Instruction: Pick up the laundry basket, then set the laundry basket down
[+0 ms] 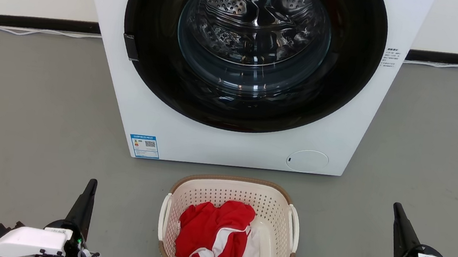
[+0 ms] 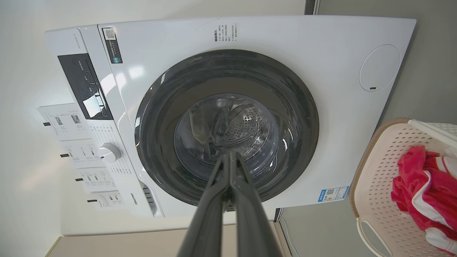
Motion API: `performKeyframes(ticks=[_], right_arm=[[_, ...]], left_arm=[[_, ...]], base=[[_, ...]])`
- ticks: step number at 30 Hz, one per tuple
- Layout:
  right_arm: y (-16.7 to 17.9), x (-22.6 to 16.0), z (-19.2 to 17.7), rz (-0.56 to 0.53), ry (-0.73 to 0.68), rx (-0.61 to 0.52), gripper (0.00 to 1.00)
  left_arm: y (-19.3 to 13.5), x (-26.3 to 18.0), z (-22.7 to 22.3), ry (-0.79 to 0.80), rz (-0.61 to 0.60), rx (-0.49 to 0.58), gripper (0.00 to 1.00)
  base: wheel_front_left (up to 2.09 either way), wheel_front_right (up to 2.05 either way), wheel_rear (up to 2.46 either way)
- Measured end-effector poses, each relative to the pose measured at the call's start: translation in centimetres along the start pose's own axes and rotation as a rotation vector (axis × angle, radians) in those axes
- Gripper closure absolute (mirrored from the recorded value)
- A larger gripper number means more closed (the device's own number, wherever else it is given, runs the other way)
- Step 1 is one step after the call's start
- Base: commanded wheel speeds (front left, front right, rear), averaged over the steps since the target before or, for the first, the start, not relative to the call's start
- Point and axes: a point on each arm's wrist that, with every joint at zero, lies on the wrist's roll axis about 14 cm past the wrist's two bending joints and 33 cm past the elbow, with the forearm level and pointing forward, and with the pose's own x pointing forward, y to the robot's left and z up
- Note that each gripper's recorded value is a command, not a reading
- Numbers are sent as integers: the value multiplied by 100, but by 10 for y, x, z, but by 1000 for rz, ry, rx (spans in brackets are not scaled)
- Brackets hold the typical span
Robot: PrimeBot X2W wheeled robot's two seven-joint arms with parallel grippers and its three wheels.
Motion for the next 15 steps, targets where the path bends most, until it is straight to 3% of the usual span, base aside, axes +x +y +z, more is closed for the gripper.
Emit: performKeyframes(ticks=[15], right_arm=[[0, 0, 0, 0, 0, 0, 100]], left_arm=[[0, 0, 0, 0, 0, 0, 100]], base=[[0, 0, 0]])
